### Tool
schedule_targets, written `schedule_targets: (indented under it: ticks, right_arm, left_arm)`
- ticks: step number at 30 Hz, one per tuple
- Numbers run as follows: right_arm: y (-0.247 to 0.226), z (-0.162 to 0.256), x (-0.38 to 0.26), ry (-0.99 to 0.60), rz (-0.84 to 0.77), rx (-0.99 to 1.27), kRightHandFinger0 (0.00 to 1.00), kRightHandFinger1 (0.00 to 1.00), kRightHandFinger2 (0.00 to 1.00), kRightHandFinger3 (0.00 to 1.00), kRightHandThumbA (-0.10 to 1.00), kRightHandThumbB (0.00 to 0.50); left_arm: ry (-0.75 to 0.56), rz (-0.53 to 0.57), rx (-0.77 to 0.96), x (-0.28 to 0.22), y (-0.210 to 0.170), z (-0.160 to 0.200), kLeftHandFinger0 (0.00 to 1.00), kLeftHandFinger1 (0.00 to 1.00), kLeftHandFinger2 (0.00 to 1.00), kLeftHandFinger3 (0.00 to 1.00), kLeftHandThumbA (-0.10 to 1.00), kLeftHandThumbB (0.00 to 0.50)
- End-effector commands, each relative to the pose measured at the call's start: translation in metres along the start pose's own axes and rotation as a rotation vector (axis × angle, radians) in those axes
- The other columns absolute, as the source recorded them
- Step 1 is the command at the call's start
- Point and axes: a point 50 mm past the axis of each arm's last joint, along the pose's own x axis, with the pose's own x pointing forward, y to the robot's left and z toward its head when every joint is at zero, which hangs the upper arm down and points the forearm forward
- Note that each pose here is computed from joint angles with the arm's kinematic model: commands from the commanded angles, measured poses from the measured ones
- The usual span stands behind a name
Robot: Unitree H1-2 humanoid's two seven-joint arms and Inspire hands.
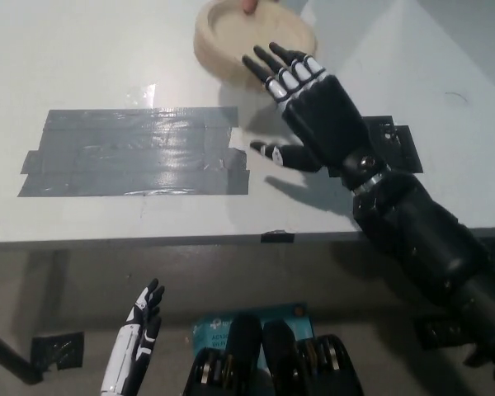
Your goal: A stack of plates is kept in the middle of the desk close to the robot and the robot grabs the stack with its right hand, picks it up and hands it to a person.
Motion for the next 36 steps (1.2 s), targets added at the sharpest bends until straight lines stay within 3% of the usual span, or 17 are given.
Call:
schedule_targets:
  ticks: [1,8,9,11,16,19,24,25,27,28,30,31,32,33,34,36]
  right_arm:
    - [-0.081,-0.003,0.012,0.078,0.069,0.154,1.00,1.00,1.00,1.00,0.93,0.500]
    - [-0.140,0.001,-0.031,0.056,-0.029,0.188,1.00,1.00,1.00,1.00,0.91,0.500]
    - [-0.151,0.003,-0.045,0.058,-0.065,0.212,1.00,1.00,1.00,1.00,0.84,0.500]
    - [-0.169,0.009,-0.069,0.063,-0.117,0.251,1.00,1.00,1.00,1.00,0.79,0.500]
    - [-0.207,0.042,-0.134,0.083,-0.286,0.267,1.00,1.00,1.00,1.00,0.88,0.500]
    - [-0.218,0.068,-0.172,0.105,-0.337,0.340,1.00,1.00,1.00,1.00,0.83,0.500]
    - [-0.204,0.099,-0.216,0.169,-0.368,0.459,1.00,1.00,1.00,1.00,0.81,0.491]
    - [-0.183,0.110,-0.232,0.241,-0.353,0.539,1.00,1.00,1.00,1.00,0.74,0.460]
    - [-0.173,0.116,-0.241,0.290,-0.341,0.589,1.00,1.00,1.00,1.00,0.72,0.464]
    - [-0.153,0.122,-0.255,0.372,-0.303,0.648,1.00,1.00,1.00,1.00,0.54,0.403]
    - [-0.133,0.128,-0.272,0.451,-0.273,0.698,1.00,1.00,1.00,1.00,0.38,0.372]
    - [-0.122,0.130,-0.279,0.487,-0.276,0.720,1.00,1.00,1.00,1.00,0.20,0.272]
    - [-0.111,0.133,-0.287,0.527,-0.284,0.744,1.00,1.00,1.00,1.00,0.08,0.293]
    - [-0.106,0.134,-0.291,0.539,-0.293,0.747,1.00,1.00,1.00,0.90,-0.09,0.268]
    - [-0.101,0.135,-0.295,0.547,-0.303,0.741,1.00,1.00,1.00,0.82,-0.10,0.244]
    - [-0.084,0.141,-0.311,0.591,-0.291,0.768,1.00,1.00,1.00,0.84,-0.06,0.264]
  left_arm:
    - [-0.080,0.004,-0.006,0.009,0.002,0.014,1.00,1.00,1.00,1.00,1.00,0.274]
    - [-0.080,0.008,-0.004,0.008,0.001,0.012,1.00,1.00,1.00,1.00,1.00,0.265]
    - [-0.076,0.009,-0.004,0.006,0.001,0.011,1.00,1.00,1.00,1.00,1.00,0.267]
    - [-0.073,0.010,-0.004,0.006,0.001,0.010,1.00,1.00,1.00,1.00,1.00,0.274]
    - [-0.069,0.010,-0.004,0.005,0.001,0.010,1.00,1.00,1.00,1.00,1.00,0.267]
    - [-0.064,0.013,-0.001,0.005,0.002,0.009,1.00,1.00,1.00,1.00,1.00,0.269]
    - [-0.061,0.013,-0.003,0.005,-0.001,0.008,1.00,1.00,1.00,1.00,1.00,0.262]
    - [-0.058,0.013,-0.004,0.004,-0.001,0.008,1.00,1.00,1.00,1.00,1.00,0.262]
    - [-0.056,0.014,-0.005,0.003,-0.001,0.007,1.00,1.00,1.00,1.00,1.00,0.262]
    - [-0.058,0.014,-0.007,0.003,-0.001,0.008,1.00,1.00,1.00,1.00,1.00,0.261]
    - [-0.056,0.012,-0.006,0.002,-0.002,0.007,1.00,1.00,1.00,1.00,1.00,0.260]
    - [-0.056,0.011,-0.006,0.002,-0.001,0.008,1.00,1.00,1.00,1.00,1.00,0.259]
    - [-0.057,0.010,-0.008,0.003,-0.001,0.008,1.00,1.00,1.00,1.00,1.00,0.257]
    - [-0.058,0.008,-0.006,0.003,-0.001,0.008,1.00,1.00,1.00,1.00,1.00,0.254]
    - [-0.058,0.006,-0.005,0.003,-0.001,0.008,1.00,1.00,1.00,1.00,1.00,0.253]
    - [-0.064,0.006,-0.006,0.004,0.000,0.009,1.00,1.00,1.00,1.00,1.00,0.249]
